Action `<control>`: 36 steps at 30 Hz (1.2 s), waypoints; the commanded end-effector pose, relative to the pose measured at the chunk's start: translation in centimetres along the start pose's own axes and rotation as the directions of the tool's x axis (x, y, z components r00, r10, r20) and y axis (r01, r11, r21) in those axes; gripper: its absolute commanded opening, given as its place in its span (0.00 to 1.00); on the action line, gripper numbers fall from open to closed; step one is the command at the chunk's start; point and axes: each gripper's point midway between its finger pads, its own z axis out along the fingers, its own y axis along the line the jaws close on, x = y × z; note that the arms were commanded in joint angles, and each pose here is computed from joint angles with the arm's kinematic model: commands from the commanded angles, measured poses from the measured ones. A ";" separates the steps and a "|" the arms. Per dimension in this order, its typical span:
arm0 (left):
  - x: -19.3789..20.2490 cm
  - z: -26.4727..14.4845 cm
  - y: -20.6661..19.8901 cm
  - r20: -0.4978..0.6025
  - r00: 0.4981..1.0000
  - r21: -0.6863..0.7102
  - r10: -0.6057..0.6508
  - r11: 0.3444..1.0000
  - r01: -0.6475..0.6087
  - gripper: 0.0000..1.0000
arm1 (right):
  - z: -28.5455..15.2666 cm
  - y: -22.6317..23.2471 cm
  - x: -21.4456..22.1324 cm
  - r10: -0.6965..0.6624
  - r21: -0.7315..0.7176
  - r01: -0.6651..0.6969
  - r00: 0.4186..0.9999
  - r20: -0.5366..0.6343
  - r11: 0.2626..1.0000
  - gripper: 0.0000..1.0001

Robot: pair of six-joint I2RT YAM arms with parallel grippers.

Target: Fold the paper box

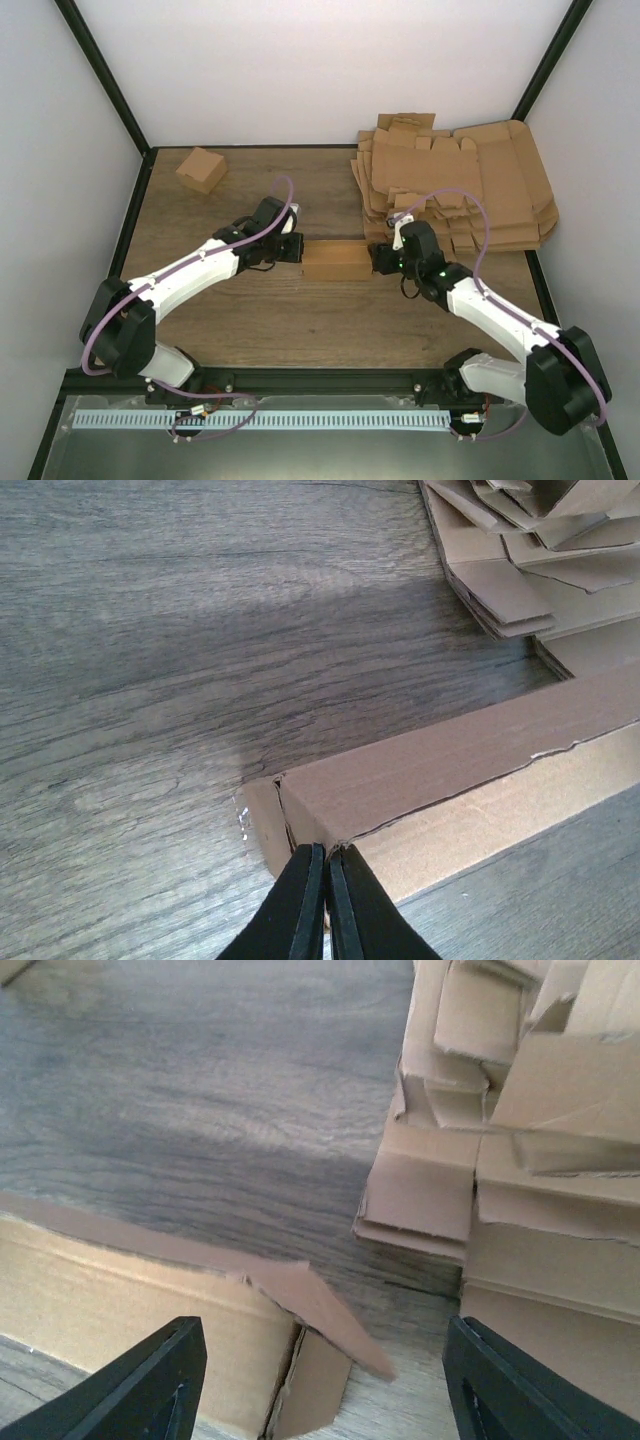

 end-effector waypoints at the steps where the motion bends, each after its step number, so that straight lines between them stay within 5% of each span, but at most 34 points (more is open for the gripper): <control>1: 1.3 0.1 0.6 -0.048 0.999 -0.031 0.013 0.999 -0.014 0.04 | -2.2 -0.8 -2.3 0.017 0.053 -0.023 0.994 0.112 0.998 0.69; 9: 1.0 0.2 0.3 -0.046 0.999 -0.019 0.022 1.000 -0.023 0.04 | -1.9 -0.1 -3.1 -0.026 0.034 0.023 0.995 0.094 0.999 0.68; 18: 0.9 0.2 0.2 -0.042 0.999 -0.016 0.023 1.000 -0.024 0.04 | -0.9 0.9 -2.9 -0.033 -0.015 0.034 0.998 0.049 0.999 0.41; 36: 0.9 0.2 0.1 -0.049 0.999 -0.009 0.018 1.000 -0.019 0.04 | -0.3 2.5 -0.8 0.065 -0.080 -0.077 0.989 -0.135 0.994 0.24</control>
